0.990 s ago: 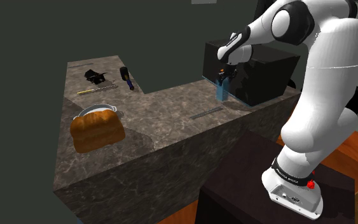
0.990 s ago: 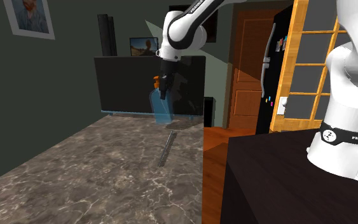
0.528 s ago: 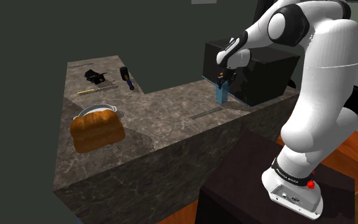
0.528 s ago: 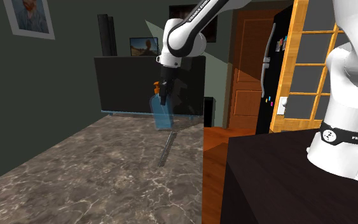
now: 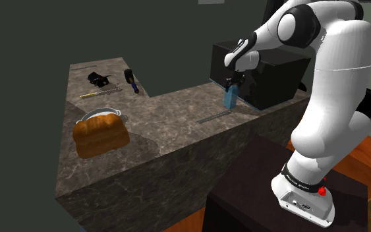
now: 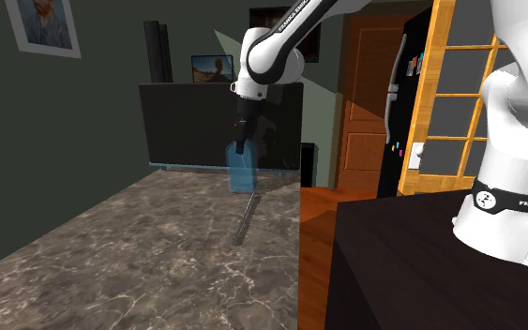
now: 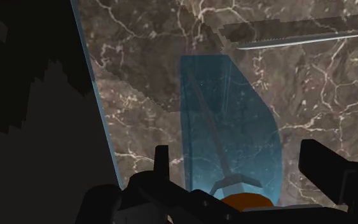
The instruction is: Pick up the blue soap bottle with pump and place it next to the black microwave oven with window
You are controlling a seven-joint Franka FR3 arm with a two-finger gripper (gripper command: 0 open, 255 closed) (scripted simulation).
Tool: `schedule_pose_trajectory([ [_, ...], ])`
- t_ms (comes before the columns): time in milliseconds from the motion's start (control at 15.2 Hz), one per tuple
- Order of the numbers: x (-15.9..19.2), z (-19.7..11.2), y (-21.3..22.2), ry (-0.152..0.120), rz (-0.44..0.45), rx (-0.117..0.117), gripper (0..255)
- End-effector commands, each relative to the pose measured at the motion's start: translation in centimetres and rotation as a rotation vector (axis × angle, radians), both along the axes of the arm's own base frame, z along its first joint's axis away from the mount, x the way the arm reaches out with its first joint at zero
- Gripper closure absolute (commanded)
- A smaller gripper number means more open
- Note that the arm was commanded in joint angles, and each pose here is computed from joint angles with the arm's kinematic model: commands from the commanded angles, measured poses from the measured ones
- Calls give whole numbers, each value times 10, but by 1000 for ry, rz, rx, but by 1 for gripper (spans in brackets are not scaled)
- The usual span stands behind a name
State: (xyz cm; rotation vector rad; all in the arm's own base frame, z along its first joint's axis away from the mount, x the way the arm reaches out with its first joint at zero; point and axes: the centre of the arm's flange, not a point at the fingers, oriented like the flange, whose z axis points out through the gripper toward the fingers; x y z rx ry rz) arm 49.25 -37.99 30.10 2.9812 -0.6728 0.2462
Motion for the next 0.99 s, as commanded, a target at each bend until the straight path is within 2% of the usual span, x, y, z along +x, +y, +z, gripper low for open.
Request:
schedule_pose_trajectory([
  [0,0,0,0,0,0,0,0],
  [132,0,0,0,0,0,0,0],
  [396,-7,49,5,0,0,0,0],
  [924,-7,49,5,0,0,0,0],
])
